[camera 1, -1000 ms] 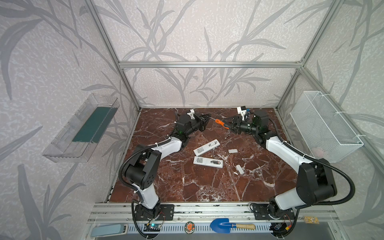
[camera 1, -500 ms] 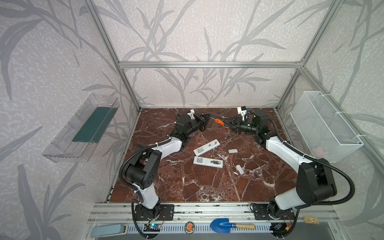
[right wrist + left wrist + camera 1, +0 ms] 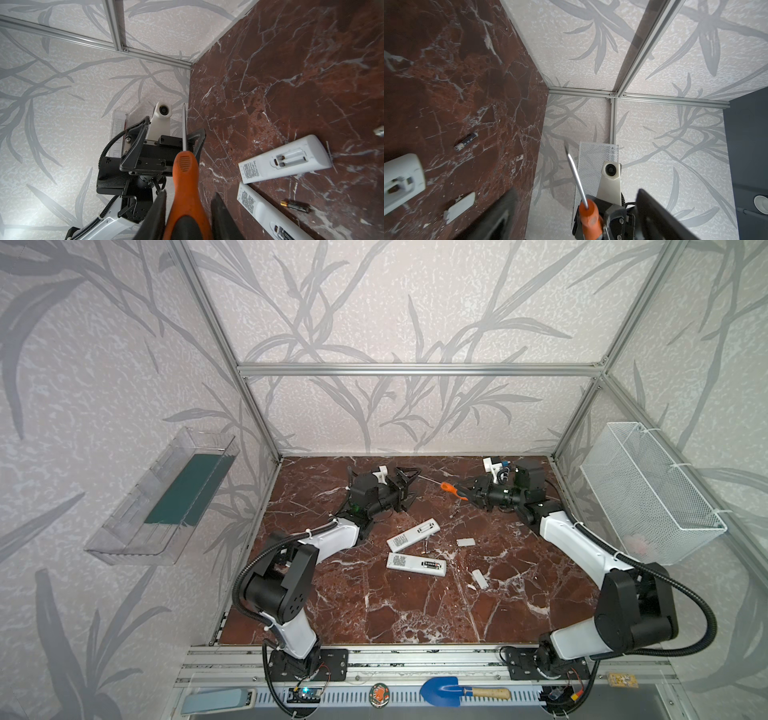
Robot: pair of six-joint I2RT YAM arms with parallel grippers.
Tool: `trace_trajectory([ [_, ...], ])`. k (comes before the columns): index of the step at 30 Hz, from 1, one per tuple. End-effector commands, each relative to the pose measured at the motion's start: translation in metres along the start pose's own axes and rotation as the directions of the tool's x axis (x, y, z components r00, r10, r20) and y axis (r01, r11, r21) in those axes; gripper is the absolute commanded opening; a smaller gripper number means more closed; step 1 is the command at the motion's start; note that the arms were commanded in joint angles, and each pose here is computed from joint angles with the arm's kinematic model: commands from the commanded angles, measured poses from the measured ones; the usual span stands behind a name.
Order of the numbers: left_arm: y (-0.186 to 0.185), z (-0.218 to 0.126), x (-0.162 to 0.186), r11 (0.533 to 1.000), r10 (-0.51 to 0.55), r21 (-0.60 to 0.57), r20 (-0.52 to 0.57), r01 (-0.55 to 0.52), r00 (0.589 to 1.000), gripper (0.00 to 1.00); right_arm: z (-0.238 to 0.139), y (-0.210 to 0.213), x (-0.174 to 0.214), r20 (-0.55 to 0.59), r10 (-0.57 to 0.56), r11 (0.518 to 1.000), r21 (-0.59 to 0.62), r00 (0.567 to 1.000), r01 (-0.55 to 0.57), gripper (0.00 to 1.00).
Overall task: Unload the batteries from the remote control
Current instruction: 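Insert the screwdriver tip into the battery compartment while the left gripper moves over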
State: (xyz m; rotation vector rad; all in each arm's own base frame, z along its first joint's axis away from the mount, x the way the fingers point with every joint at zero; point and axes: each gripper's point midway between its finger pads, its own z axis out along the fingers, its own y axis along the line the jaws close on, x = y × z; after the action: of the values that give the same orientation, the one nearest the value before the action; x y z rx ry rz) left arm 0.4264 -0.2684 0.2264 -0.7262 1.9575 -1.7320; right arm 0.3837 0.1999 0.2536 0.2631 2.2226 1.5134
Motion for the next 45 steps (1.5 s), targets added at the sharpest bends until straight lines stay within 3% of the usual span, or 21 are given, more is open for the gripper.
trace_trajectory([
  [1, -0.004, -0.024, 0.009, 0.986, 0.151, -0.065, -0.065, -0.155, 0.986, 0.99, -0.027, 0.005, 0.014, -0.066, -0.073, 0.992, 0.096, 0.995, 0.080, 0.04],
  [3, 0.010, -0.038, 0.017, 0.925, 0.303, -0.189, -0.153, -0.329, 0.941, 0.99, -0.035, -0.005, 0.027, -0.143, -0.089, 0.979, 0.169, 0.986, 0.113, 0.04],
  [5, 0.026, -0.054, 0.024, 0.802, 0.452, -0.292, -0.276, -0.522, 0.848, 0.99, -0.043, -0.013, 0.040, -0.212, -0.077, 0.964, 0.233, 0.974, 0.127, 0.03],
  [8, 0.044, -0.076, 0.032, 0.593, 0.618, -0.277, -0.446, -0.756, 0.648, 0.99, -0.057, -0.026, 0.056, -0.282, -0.042, 0.935, 0.327, 0.959, 0.137, 0.03],
  [11, 0.058, -0.090, 0.047, 0.401, 0.730, -0.105, -0.563, -0.910, 0.387, 0.99, -0.065, -0.030, 0.067, -0.327, -0.034, 0.917, 0.366, 0.944, 0.160, 0.02],
  [13, 0.070, -0.097, 0.057, 0.296, 0.750, 0.015, -0.623, -0.955, 0.222, 0.99, -0.070, -0.032, 0.076, -0.363, -0.031, 0.903, 0.389, 0.931, 0.182, 0.02],
  [16, 0.090, -0.105, 0.057, 0.173, 0.728, 0.114, -0.684, -0.978, 0.049, 0.99, -0.071, -0.035, 0.090, -0.438, -0.031, 0.880, 0.414, 0.898, 0.232, 0.02],
  [20, 0.113, -0.113, 0.068, 0.065, 0.698, 0.325, -0.690, -0.943, -0.190, 0.98, -0.070, -0.039, 0.104, -0.517, -0.041, 0.844, 0.440, 0.855, 0.307, 0.01],
  [22, 0.126, -0.115, 0.067, 0.012, 0.679, 0.392, -0.679, -0.920, -0.280, 0.97, -0.067, -0.040, 0.106, -0.530, -0.039, 0.840, 0.441, 0.847, 0.315, 0.00],
  [25, 0.142, -0.113, 0.066, -0.029, 0.663, 0.444, -0.662, -0.896, -0.350, 0.95, -0.061, -0.040, 0.107, -0.533, -0.038, 0.844, 0.437, 0.845, 0.313, 0.00],
  [28, 0.151, -0.104, 0.062, -0.074, 0.669, 0.442, -0.643, -0.894, -0.373, 0.91, -0.055, -0.040, 0.111, -0.549, -0.041, 0.844, 0.429, 0.835, 0.323, 0.00],
  [34, 0.173, -0.092, 0.078, -0.107, 0.641, 0.514, -0.619, -0.851, -0.454, 0.89, -0.045, -0.047, 0.114, -0.570, -0.035, 0.832, 0.439, 0.821, 0.340, 0.00],
  [38, 0.186, -0.086, 0.081, -0.154, 0.599, 0.541, -0.614, -0.827, -0.513, 0.89, -0.041, -0.050, 0.115, -0.580, -0.017, 0.836, 0.439, 0.815, 0.330, 0.00],
  [45, 0.195, -0.079, 0.081, -0.191, 0.563, 0.577, -0.599, -0.794, -0.570, 0.90, -0.039, -0.056, 0.116, -0.591, 0.000, 0.833, 0.447, 0.807, 0.327, 0.00],
])
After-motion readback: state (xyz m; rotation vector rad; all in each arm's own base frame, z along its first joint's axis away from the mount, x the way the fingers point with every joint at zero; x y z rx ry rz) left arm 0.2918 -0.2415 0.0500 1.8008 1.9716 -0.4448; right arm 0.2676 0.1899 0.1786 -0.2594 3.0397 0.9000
